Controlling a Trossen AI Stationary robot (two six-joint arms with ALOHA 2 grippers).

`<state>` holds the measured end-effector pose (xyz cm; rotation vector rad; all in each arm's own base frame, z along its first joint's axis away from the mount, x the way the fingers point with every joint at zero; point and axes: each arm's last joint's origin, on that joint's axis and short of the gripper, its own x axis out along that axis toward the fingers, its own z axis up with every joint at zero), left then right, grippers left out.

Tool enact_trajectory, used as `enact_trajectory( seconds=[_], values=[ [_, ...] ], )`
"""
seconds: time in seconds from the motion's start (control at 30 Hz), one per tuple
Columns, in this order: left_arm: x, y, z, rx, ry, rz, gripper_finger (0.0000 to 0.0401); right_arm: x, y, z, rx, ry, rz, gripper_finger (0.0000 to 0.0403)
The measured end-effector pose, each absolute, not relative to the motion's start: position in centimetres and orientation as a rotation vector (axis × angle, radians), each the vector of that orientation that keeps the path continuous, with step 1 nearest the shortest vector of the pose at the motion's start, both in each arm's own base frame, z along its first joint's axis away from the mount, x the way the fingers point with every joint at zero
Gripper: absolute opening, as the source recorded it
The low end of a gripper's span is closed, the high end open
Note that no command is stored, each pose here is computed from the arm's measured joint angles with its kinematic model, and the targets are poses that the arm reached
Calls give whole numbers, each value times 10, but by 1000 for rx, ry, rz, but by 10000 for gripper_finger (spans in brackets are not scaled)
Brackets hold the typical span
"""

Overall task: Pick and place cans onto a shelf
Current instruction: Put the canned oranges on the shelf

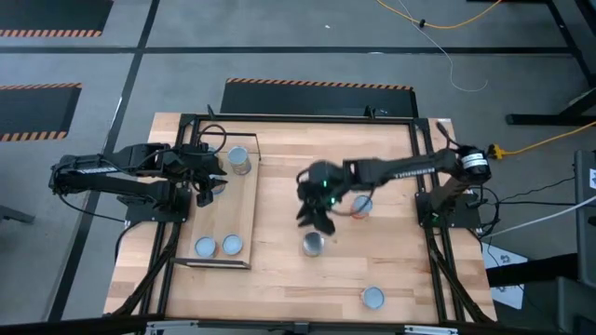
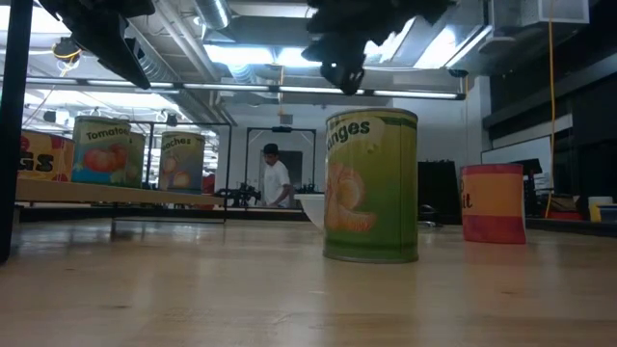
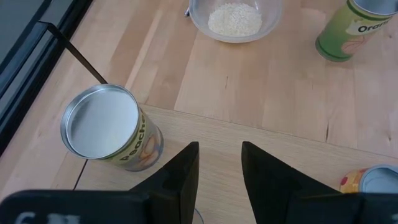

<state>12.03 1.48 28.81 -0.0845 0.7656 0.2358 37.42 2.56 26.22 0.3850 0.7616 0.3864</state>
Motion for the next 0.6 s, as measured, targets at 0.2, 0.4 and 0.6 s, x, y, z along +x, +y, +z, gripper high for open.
enact_trajectory(
  seconds=[0.2, 0.4, 0.6],
  values=[
    [120, 15, 288, -84, 766, 236, 114, 366, 84, 260, 372, 813, 347, 143],
    [120, 15, 288, -84, 766, 236, 114, 355, 120, 258, 252, 801, 244, 143],
    [120, 15, 288, -89, 766, 238, 114, 350, 132, 256, 263, 777, 42, 143]
  ],
)
